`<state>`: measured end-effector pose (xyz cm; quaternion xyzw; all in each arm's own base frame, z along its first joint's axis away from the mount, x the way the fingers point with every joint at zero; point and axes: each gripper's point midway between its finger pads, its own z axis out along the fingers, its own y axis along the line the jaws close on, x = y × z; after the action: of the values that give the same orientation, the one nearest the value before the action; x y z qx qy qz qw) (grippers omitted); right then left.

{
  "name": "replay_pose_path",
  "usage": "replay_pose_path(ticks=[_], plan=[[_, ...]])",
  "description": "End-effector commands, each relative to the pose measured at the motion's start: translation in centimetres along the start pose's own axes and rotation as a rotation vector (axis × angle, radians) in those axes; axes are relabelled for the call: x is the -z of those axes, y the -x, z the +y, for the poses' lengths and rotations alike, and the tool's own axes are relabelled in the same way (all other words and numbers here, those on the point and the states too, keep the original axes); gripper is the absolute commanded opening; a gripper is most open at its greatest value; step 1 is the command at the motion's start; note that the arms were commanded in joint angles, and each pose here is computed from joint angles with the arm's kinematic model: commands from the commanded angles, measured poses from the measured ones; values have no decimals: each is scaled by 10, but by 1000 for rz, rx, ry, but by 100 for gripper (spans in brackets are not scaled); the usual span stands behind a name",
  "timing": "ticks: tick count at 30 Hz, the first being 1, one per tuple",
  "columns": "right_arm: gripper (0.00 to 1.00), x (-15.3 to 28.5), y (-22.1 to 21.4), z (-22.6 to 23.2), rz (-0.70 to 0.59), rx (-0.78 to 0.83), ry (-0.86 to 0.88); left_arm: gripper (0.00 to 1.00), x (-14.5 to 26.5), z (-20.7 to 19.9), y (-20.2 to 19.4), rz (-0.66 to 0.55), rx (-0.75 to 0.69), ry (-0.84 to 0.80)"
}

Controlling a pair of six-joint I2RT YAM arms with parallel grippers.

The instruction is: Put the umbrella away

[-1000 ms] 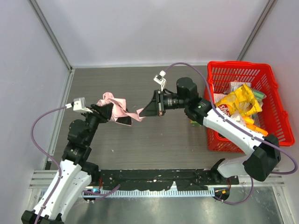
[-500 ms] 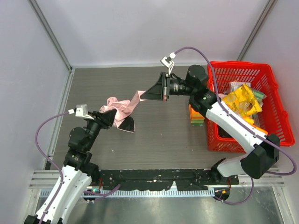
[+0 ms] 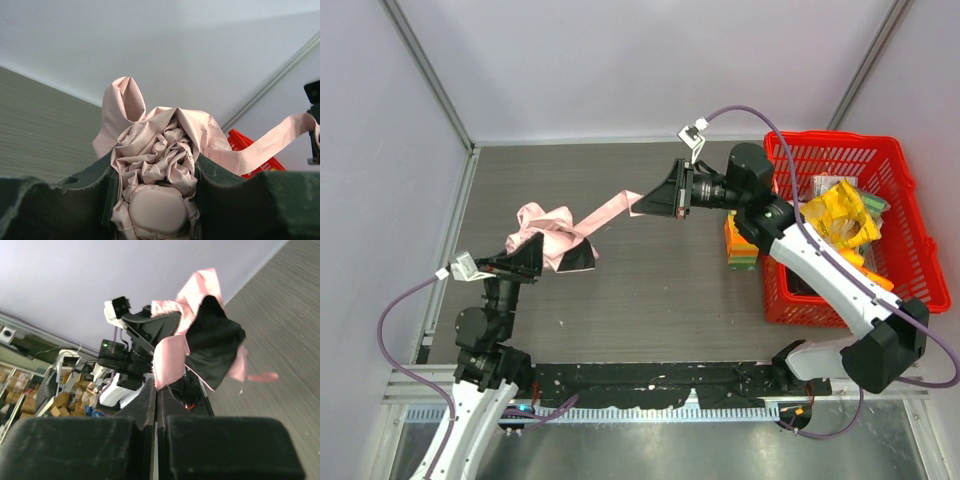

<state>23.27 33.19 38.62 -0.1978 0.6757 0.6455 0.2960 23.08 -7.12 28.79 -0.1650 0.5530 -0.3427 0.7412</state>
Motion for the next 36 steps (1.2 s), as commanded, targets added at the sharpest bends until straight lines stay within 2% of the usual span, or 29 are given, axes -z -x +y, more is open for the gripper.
replay_pose_path(ticks=[1, 3, 4, 5, 7, 8, 9, 10, 11, 14, 17, 21, 23, 27, 36], plan=[[4, 18, -14, -25, -38, -10, -176, 0, -5, -21, 48, -159, -36, -33], [14, 24, -26, -36, -6, -11, -225, 0, -9, -30, 44, -122, -65, -69], [25, 28, -29, -48, 9, 34, -282, 0, -11, -32, 39, -91, -76, -83], [29, 34, -39, -57, 71, 56, -335, 0, -13, -34, 35, -71, -96, -96], [44, 48, -45, -70, 164, 163, -439, 0, -14, -38, 27, -23, -140, -123], [54, 51, -44, -73, 181, 211, -484, 0, -15, -40, 23, 2, -182, -143], [58, 60, -47, -73, 237, 277, -509, 0, -15, -39, 18, 33, -217, -147], [65, 67, -47, -77, 254, 291, -560, 0, -14, -44, 14, 68, -248, -174], [67, 67, -38, -72, 261, 353, -559, 0, -14, -43, 11, 88, -263, -174], [70, 72, -39, -72, 344, 438, -626, 0, -15, -44, 12, 104, -282, -167], [72, 59, -34, -64, 373, 514, -608, 0, -16, -47, 14, 108, -303, -176], [73, 9, -56, -39, 451, 525, -362, 0, -17, -53, 15, 131, -339, -204], [73, -13, -65, -38, 484, 526, -297, 0, -16, -59, 17, 126, -350, -228], [73, -48, -75, -30, 455, 529, -149, 0, -15, -64, 20, 123, -353, -247], [68, -62, -105, -50, 517, 544, -77, 0, -12, -73, 23, 106, -337, -291]])
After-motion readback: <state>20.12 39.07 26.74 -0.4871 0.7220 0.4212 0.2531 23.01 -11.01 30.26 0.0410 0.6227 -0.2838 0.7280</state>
